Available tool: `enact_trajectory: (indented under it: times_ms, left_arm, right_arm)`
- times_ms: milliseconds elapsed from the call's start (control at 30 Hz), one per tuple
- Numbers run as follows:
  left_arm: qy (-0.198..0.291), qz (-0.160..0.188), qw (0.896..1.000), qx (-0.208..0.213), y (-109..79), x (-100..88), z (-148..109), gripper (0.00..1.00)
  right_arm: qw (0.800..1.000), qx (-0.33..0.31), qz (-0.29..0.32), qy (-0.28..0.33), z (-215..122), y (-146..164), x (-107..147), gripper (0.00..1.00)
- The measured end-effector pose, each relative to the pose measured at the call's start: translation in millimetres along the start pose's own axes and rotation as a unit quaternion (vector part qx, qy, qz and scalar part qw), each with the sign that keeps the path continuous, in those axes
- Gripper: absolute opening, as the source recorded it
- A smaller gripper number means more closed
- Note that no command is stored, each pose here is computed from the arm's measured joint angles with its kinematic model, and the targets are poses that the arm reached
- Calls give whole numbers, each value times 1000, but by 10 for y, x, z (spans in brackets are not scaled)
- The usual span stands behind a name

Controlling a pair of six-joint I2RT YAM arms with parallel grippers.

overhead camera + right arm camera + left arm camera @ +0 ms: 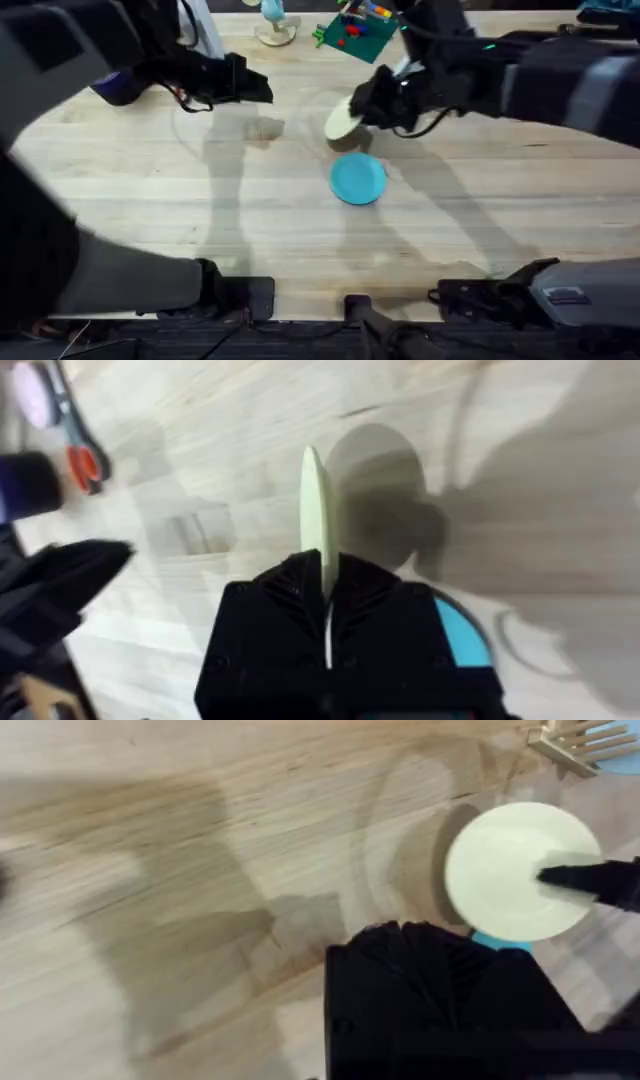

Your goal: Pick up the plates from the table one by one and place each into a slot on the dish rack.

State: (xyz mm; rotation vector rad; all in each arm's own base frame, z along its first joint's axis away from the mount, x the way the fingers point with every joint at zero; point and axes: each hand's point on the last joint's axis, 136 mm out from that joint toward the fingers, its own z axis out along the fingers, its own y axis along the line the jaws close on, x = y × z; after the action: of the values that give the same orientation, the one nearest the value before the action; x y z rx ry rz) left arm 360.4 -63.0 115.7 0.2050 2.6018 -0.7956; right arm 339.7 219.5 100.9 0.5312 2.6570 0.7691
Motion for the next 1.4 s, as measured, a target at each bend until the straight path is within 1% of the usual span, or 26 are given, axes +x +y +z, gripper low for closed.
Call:
enact_trajectory:
  times_ms: [133, 367, 533, 600, 667, 700, 733, 767, 800, 900, 933, 1000, 1167, 1300, 1400]
  left_arm:
    - [-10, 40, 998, -44, -225, -2, -203, 41]
    - [6, 118, 987, -110, -734, 219, -384, 40]
    - [5, 168, 979, -116, -1057, 368, -500, 40]
    - [-5, 183, 976, -113, -1157, 382, -554, 40]
    - [-16, 194, 974, -113, -1221, 383, -612, 42]
    - [-21, 197, 974, -112, -1243, 383, -639, 58]
    - [-25, 199, 973, -112, -1256, 381, -662, 110]
    - [-28, 199, 973, -113, -1262, 381, -682, 237]
    - [-30, 199, 973, -114, -1264, 381, -696, 375]
    - [-31, 199, 973, -117, -1256, 379, -704, 854]
    - [-32, 196, 973, -118, -1253, 378, -704, 960]
    - [-32, 195, 973, -120, -1246, 376, -705, 992]
    - [-32, 195, 973, -122, -1240, 372, -707, 994]
    - [-36, 196, 972, -121, -1247, 355, -708, 994]
    - [-42, 198, 972, -121, -1257, 326, -709, 995]
  right_arm:
    - [999, 39, -10, -15, -299, -154, -37, 31]
    - [991, 121, -44, -22, -892, -276, -110, 31]
    - [980, 177, -83, -30, -1305, -286, -196, 31]
    - [976, 194, -96, -37, -1450, -284, -238, 31]
    - [971, 208, -108, -46, -1572, -284, -283, 31]
    - [968, 217, -114, -51, -1631, -292, -303, 31]
    - [966, 224, -117, -54, -1680, -303, -317, 31]
    - [963, 233, -122, -58, -1731, -315, -334, 30]
    - [961, 238, -125, -61, -1766, -320, -350, 29]
    - [958, 244, -131, -76, -1848, -302, -410, 30]
    - [957, 244, -132, -80, -1868, -286, -429, 30]
    - [957, 242, -135, -87, -1901, -261, -460, 30]
    - [957, 240, -130, -102, -2022, -218, -544, 30]
    - [956, 244, -119, -109, -2145, -152, -668, 30]
    - [956, 250, -111, -109, -2170, -96, -784, 30]
